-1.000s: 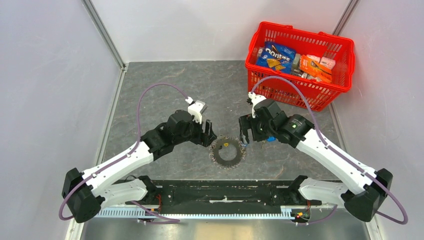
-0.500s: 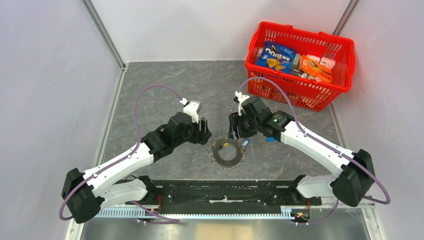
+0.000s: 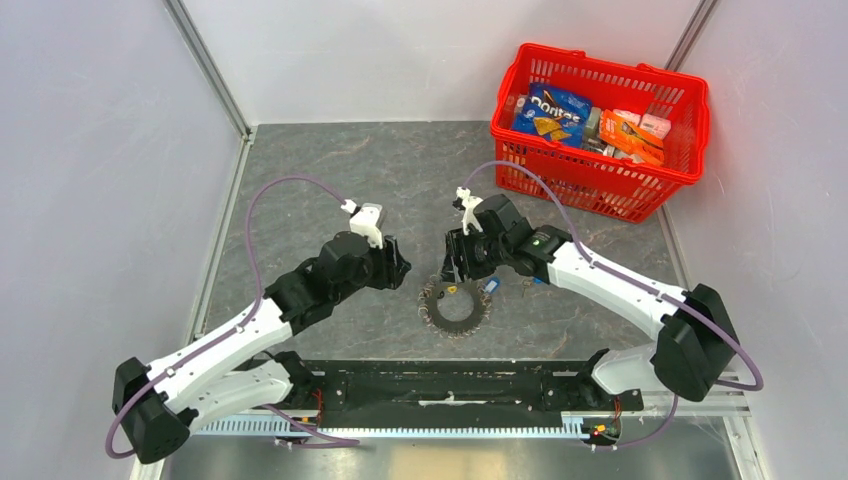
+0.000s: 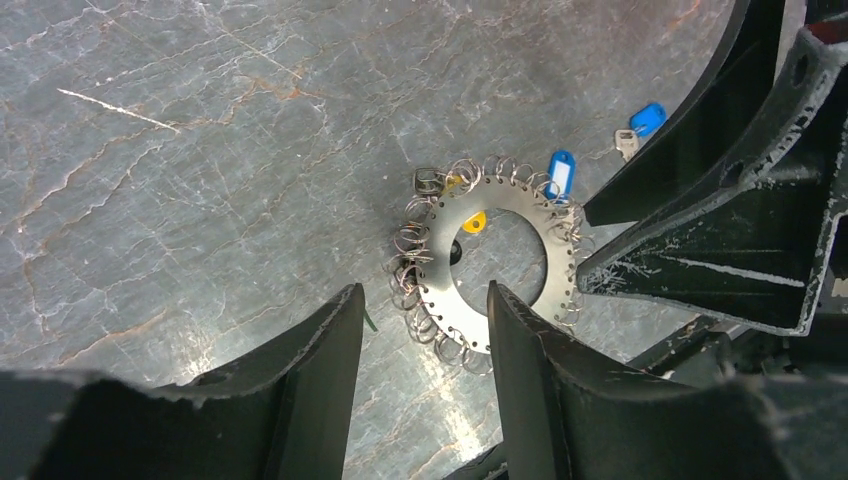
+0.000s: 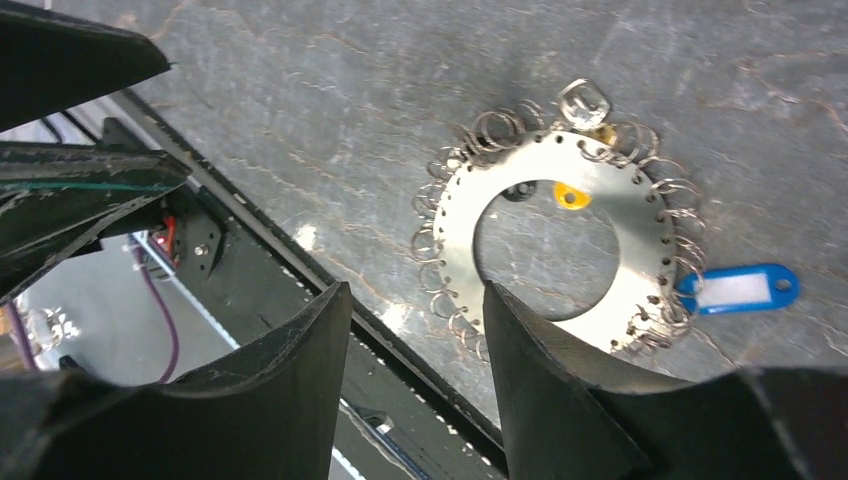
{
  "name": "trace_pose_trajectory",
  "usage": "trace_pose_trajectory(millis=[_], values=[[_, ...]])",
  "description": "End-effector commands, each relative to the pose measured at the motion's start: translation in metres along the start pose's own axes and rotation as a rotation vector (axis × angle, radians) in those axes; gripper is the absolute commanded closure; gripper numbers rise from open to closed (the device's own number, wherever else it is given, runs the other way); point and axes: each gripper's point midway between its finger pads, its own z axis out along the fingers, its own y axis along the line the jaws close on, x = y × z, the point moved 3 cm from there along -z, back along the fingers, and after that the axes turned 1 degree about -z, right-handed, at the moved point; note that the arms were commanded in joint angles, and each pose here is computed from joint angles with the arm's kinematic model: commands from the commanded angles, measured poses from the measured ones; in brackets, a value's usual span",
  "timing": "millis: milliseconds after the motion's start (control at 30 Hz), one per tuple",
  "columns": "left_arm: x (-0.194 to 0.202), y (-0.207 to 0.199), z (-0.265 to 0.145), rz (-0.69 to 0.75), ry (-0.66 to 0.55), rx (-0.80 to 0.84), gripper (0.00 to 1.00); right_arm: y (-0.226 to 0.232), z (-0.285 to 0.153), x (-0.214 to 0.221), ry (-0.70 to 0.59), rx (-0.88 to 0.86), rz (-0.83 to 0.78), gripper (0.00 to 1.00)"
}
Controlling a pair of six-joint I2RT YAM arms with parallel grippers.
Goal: Put the keys on the keyring
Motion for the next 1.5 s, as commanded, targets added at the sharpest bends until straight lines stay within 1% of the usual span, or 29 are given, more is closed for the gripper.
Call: trace_pose_trajectory(millis=[0,367,433,500,600,700,800,933,1067,1267,1467], values=[[-0.015,-0.005,-0.016,-0.073,-0.055,0.015,0.45,0.03,-0.018,-0.011,-0.077,-0.144,-0.061,0.4],[-0.048,-0.042,-0.058,-0.245,-0.107,0.211,0.54,0.065,-0.089,-0.01,-0.216,-0.308,-0.191,0.34],[-0.052,-0.048,-0.065,-0.271,-0.12,0.251,0.55,0.065,-0.097,-0.011,-0.243,-0.301,-0.204,0.34],[-0.052,-0.045,-0.065,-0.273,-0.125,0.239,0.55,0.058,-0.096,-0.012,-0.249,-0.257,-0.207,0.34],[-0.043,-0.034,-0.057,-0.268,-0.122,0.183,0.55,0.033,-0.078,-0.009,-0.22,-0.111,-0.177,0.34],[-0.03,-0.021,-0.047,-0.274,-0.133,0.128,0.53,0.019,-0.054,-0.001,-0.13,-0.049,-0.154,0.33],[-0.019,-0.012,-0.041,-0.275,-0.141,0.099,0.48,0.013,-0.036,0.003,-0.081,-0.039,-0.141,0.33],[-0.01,-0.004,-0.037,-0.241,-0.129,0.073,0.42,0.006,-0.017,0.0,-0.072,-0.01,-0.144,0.34],[-0.004,0.002,-0.034,-0.213,-0.124,0.054,0.37,0.003,0.003,-0.003,-0.045,-0.006,-0.155,0.36],[0.008,0.005,-0.027,-0.188,-0.104,0.053,0.34,0.001,0.032,0.0,0.01,-0.009,-0.17,0.42],[0.01,0.003,-0.022,-0.17,-0.1,0.072,0.32,0.001,0.054,0.002,0.034,-0.019,-0.173,0.44]])
